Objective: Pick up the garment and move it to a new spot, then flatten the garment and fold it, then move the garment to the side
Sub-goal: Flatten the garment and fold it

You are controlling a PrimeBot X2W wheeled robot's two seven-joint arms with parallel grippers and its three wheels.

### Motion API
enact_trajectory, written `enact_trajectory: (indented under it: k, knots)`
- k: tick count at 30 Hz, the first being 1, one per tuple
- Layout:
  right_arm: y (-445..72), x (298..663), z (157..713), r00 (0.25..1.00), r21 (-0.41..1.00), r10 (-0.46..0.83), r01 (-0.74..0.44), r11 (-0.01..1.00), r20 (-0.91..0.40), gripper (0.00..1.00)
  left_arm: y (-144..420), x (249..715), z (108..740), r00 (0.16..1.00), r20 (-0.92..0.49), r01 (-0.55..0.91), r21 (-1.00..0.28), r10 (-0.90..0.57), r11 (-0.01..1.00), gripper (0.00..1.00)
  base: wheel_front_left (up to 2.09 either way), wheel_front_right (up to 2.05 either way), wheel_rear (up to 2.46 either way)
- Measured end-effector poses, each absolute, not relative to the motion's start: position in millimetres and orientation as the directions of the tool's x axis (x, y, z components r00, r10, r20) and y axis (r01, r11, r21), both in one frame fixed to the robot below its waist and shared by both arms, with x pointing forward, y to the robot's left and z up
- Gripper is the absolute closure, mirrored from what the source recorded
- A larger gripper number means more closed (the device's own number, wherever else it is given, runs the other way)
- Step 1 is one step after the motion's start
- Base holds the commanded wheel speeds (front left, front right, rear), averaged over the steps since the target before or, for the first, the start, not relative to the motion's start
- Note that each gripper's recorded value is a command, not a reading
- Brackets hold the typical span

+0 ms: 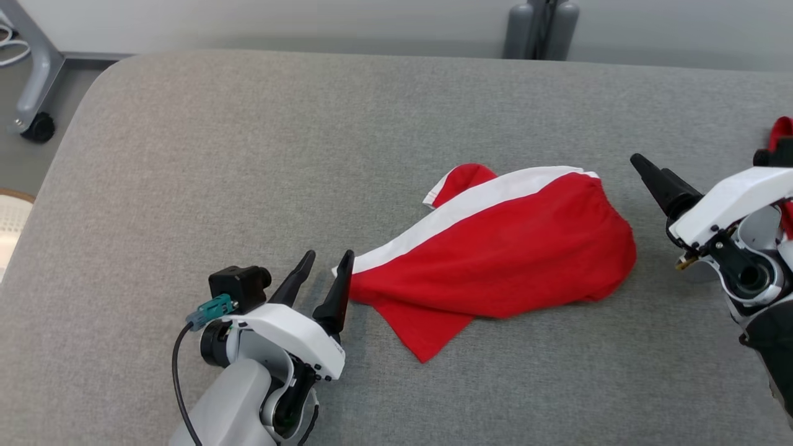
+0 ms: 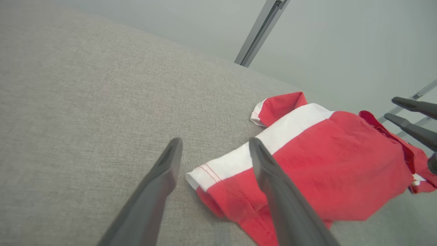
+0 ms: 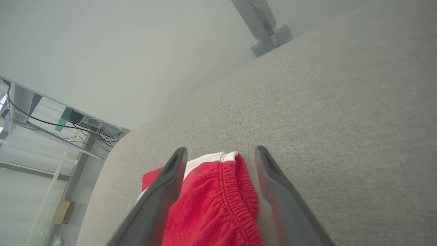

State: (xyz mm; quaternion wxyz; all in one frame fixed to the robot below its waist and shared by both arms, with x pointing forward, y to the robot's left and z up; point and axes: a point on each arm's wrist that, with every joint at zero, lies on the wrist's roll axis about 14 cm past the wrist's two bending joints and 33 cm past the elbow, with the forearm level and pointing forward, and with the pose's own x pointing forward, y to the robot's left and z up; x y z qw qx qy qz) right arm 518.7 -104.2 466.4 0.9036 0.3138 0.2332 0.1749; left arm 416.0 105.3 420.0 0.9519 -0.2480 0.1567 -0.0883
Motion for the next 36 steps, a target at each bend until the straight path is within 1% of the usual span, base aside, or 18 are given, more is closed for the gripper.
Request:
enact_trajectory:
  k: [8,17,22,36]
  knots:
    - [-82,535,436,0.738,0.649,0.513,-0.135,0.749,-0.439,0.0,109,418,415,0.934,-0.264,0.081,-0.496,-0.239,0.865,0.0,0.0,0.0,0.0]
    - [-67,542,418,0.666,0.639,0.538,-0.118,0.76,-0.517,0.0,109,417,410,0.93,-0.278,0.068,-0.507,-0.238,0.859,0.0,0.0,0.0,0.0]
    - [-62,543,412,0.633,0.657,0.556,-0.099,0.748,-0.538,0.0,108,419,411,0.93,-0.275,0.076,-0.508,-0.245,0.858,0.0,0.0,0.0,0.0]
    - [-49,548,400,0.576,0.668,0.591,-0.102,0.737,-0.564,0.0,104,418,406,0.922,-0.289,0.081,-0.511,-0.259,0.856,0.0,0.0,0.0,0.0]
